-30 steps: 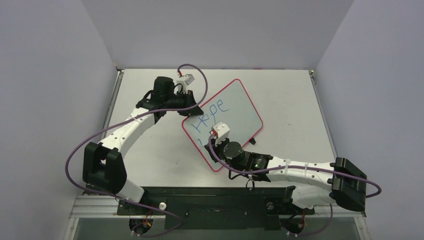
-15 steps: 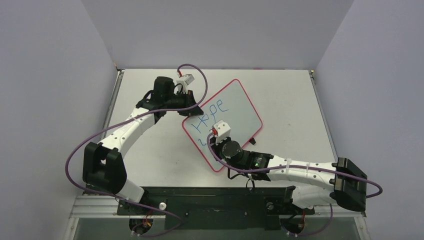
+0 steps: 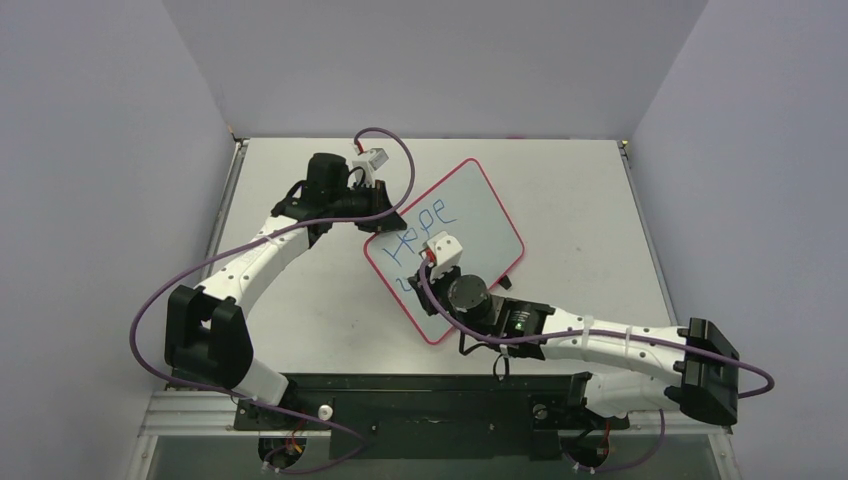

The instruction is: Write a sentence on the whiteboard

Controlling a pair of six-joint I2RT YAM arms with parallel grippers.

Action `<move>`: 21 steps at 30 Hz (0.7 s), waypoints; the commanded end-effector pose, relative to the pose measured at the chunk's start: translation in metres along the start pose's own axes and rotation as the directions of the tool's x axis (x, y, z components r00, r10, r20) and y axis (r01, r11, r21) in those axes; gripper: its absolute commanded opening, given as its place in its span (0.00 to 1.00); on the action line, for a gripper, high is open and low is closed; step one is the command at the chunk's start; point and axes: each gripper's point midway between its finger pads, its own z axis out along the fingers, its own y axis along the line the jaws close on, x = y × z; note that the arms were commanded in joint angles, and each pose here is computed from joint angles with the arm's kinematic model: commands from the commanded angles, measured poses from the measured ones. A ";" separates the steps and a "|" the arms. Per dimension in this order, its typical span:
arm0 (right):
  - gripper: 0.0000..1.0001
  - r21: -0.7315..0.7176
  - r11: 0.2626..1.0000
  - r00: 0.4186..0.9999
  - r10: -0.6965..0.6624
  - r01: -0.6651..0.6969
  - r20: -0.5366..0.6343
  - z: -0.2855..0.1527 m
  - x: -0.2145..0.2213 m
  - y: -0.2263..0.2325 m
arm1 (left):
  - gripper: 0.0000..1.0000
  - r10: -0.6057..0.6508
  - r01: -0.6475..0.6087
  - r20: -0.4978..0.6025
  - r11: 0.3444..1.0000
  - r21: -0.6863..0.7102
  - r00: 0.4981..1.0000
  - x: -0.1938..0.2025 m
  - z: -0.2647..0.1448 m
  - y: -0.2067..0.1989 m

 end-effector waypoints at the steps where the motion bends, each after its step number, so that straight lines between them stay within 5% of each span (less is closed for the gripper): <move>1: 0.00 -0.051 0.998 0.996 0.040 -0.036 0.083 0.005 -0.037 0.019 | 0.00 0.095 -0.086 0.098 0.992 -0.090 0.991 -0.025 -0.012 0.010; 21: 0.00 -0.012 1.000 1.000 0.023 -0.023 0.019 0.031 -0.016 0.019 | 0.00 0.100 -0.091 0.105 0.992 -0.091 0.989 -0.026 -0.015 0.008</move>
